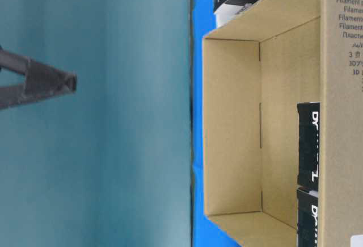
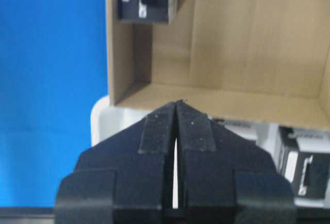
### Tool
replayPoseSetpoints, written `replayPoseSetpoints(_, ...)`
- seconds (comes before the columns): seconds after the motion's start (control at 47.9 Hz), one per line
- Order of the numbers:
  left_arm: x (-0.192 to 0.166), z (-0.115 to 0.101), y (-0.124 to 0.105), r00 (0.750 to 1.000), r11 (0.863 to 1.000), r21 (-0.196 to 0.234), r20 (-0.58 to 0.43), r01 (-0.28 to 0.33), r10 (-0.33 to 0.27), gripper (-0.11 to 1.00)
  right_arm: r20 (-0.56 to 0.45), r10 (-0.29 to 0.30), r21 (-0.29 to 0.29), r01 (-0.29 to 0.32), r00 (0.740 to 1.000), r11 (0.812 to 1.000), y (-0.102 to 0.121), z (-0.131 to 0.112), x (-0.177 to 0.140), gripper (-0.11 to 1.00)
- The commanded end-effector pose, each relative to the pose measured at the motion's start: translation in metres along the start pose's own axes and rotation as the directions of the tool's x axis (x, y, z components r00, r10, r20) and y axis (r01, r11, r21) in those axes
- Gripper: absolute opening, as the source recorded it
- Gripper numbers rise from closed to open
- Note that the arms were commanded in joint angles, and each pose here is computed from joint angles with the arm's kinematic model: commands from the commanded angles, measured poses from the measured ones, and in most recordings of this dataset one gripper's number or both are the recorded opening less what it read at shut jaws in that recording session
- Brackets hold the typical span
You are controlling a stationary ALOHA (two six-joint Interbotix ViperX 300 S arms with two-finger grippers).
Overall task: Pick the box from inside the cardboard box.
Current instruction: 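Swing the right arm from the tray over the cardboard box, then lower the open right gripper onto the right-hand black-and-white box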
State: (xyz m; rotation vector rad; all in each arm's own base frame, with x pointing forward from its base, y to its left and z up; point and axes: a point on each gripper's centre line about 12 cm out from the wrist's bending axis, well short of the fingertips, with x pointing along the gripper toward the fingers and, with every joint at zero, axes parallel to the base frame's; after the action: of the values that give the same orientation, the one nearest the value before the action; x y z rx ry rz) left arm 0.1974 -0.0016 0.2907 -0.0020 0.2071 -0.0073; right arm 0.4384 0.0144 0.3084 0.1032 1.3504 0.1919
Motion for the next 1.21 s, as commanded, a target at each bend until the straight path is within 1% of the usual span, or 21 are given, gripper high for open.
replayPoseSetpoints(0.0,-0.001,0.013,0.000,1.000,1.000,0.003,0.031,0.001,-0.001,-0.07,0.012,0.003,-0.012,-0.003,1.000,1.000,0.001,0.005,0.000,0.00)
replayPoseSetpoints(0.167,-0.001,0.012,0.000,1.000,1.000,0.002,0.029,0.001,-0.001,-0.07,0.001,0.000,-0.010,0.000,1.000,1.000,-0.002,0.008,0.009,0.01)
replayPoseSetpoints(0.271,-0.001,0.012,0.000,1.000,1.000,0.002,0.029,0.001,-0.001,-0.07,0.000,0.000,-0.003,0.000,1.000,1.000,-0.005,0.011,0.016,0.03)
replayPoseSetpoints(0.375,0.000,0.013,0.000,1.000,1.000,0.002,0.029,0.001,-0.001,-0.07,0.011,-0.004,0.004,0.004,1.000,1.000,-0.009,0.014,0.021,0.11)
replayPoseSetpoints(0.417,0.000,0.013,0.000,1.000,1.000,0.002,0.029,0.001,-0.001,-0.07,0.023,-0.001,0.007,0.001,1.000,1.000,-0.009,0.015,0.021,0.17)
replayPoseSetpoints(0.48,0.000,0.013,0.000,1.000,1.000,-0.002,0.029,0.000,0.000,-0.07,0.038,-0.004,0.010,0.004,0.999,1.000,-0.011,0.017,0.024,0.31)
replayPoseSetpoints(0.542,0.000,0.013,0.001,1.000,1.000,-0.007,0.031,-0.003,0.003,-0.07,0.056,-0.007,0.019,0.006,0.998,1.000,-0.013,0.018,0.027,0.49)
replayPoseSetpoints(0.584,0.000,0.013,0.001,1.000,1.000,-0.011,0.028,-0.003,0.003,-0.07,0.064,-0.010,0.027,0.008,0.998,1.000,-0.015,0.018,0.029,0.63)
replayPoseSetpoints(0.647,0.000,0.013,0.000,1.000,1.000,-0.020,0.028,-0.001,0.002,-0.07,0.059,-0.008,0.036,0.006,0.998,0.999,-0.018,0.017,0.035,0.80)
replayPoseSetpoints(0.709,0.000,0.014,0.000,0.999,1.000,-0.023,0.032,0.001,0.000,-0.07,0.044,0.000,0.043,-0.002,0.999,0.999,-0.018,0.014,0.041,0.93)
replayPoseSetpoints(0.751,0.000,0.014,0.000,0.999,1.000,-0.025,0.032,0.001,0.000,-0.07,0.038,0.010,0.057,-0.012,0.999,0.998,-0.020,0.012,0.045,0.98)
replayPoseSetpoints(0.793,0.000,0.014,0.000,0.999,1.000,-0.026,0.032,0.001,0.000,-0.07,0.031,0.025,0.066,-0.027,0.999,0.997,-0.020,0.011,0.051,1.00)
replayPoseSetpoints(0.897,0.000,0.014,0.000,1.000,1.000,-0.026,0.029,0.001,0.000,-0.07,0.042,0.067,0.094,-0.071,0.997,0.993,-0.020,0.010,0.064,1.00)
replayPoseSetpoints(0.98,0.000,0.013,0.000,1.000,1.000,-0.026,0.029,0.001,0.000,-0.07,0.074,0.093,0.118,-0.101,0.993,0.988,-0.020,0.012,0.074,1.00)
replayPoseSetpoints(1.043,0.001,0.013,0.000,1.000,1.000,-0.025,0.026,0.000,0.000,-0.07,0.098,0.105,0.136,-0.118,0.990,0.984,-0.021,0.013,0.082,1.00)
replayPoseSetpoints(1.189,0.001,0.013,0.000,1.000,1.000,-0.025,0.026,0.000,0.000,-0.07,0.114,0.116,0.159,-0.134,0.987,0.978,-0.022,0.014,0.099,1.00)
